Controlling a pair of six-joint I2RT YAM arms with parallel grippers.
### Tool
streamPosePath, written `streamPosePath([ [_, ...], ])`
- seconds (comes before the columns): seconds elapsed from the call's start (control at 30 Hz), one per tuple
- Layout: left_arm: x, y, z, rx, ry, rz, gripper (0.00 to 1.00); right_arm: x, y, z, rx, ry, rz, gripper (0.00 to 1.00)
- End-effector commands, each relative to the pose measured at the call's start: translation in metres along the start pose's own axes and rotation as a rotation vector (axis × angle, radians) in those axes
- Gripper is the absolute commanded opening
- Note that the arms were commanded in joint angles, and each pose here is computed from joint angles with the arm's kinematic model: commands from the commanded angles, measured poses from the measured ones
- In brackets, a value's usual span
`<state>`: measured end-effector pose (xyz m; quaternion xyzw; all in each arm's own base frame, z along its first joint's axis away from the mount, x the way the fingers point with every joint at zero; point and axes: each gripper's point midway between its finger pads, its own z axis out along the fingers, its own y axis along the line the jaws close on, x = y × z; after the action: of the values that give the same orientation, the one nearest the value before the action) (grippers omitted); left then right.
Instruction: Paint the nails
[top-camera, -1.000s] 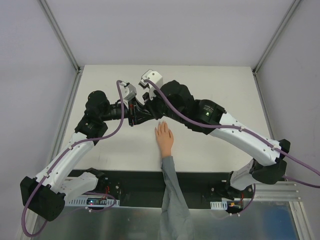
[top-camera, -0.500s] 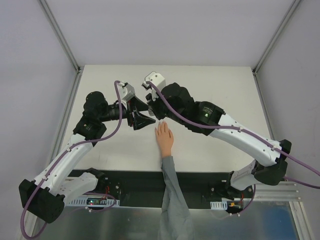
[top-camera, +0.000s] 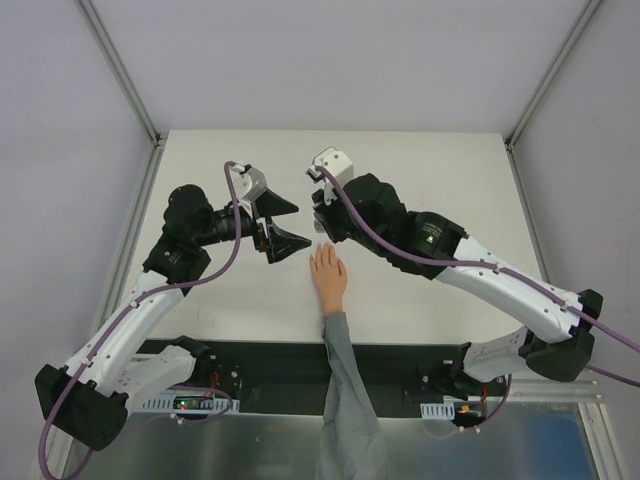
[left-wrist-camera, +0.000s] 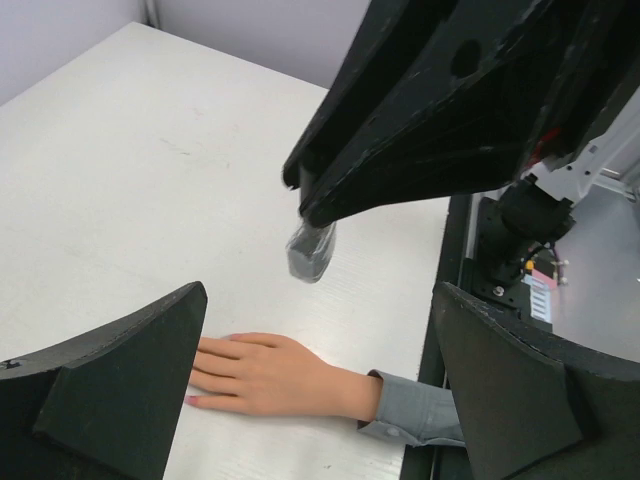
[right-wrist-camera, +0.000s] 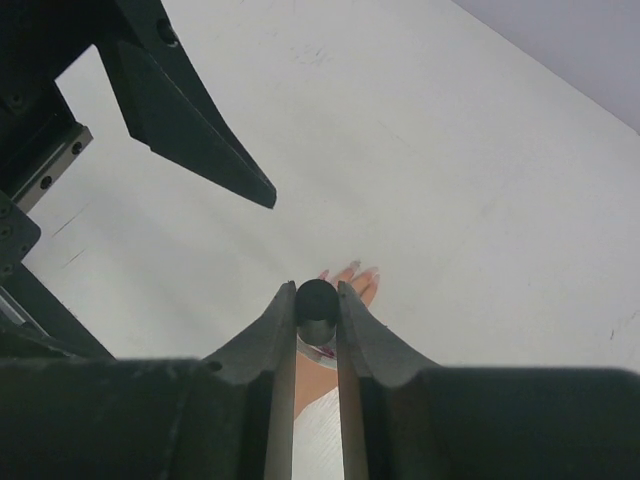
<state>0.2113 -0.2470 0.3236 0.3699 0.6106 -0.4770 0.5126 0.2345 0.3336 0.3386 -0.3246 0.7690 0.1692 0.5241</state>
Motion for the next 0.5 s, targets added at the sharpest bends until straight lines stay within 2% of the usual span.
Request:
streamPosePath([
  [0.0, -0.022, 0.003, -0.004, -0.064, -0.051, 0.071, 0.99, -0.018, -0.025, -0.022, 0.074, -0.097, 0.091, 0.00],
  [0.17, -0.025, 0.018, -0.007, -0.165, -0.069, 0.067, 0.99, -0.003, -0.045, -0.027, 0.128, -0.107, 0.162, 0.01],
  [0.37, -0.026, 0.067, -0.027, -0.476, -0.083, 0.025, 0.99, 0.016, -0.072, -0.037, 0.237, -0.113, 0.242, 0.00],
  [0.4, -0.027, 0.081, -0.034, -0.567, -0.090, 0.021, 0.99, 0.022, -0.084, -0.042, 0.284, -0.116, 0.260, 0.00],
  [0.47, -0.022, 0.092, -0.042, -0.644, -0.066, 0.006, 0.99, 0.033, -0.098, -0.044, 0.352, -0.114, 0.307, 0.00],
])
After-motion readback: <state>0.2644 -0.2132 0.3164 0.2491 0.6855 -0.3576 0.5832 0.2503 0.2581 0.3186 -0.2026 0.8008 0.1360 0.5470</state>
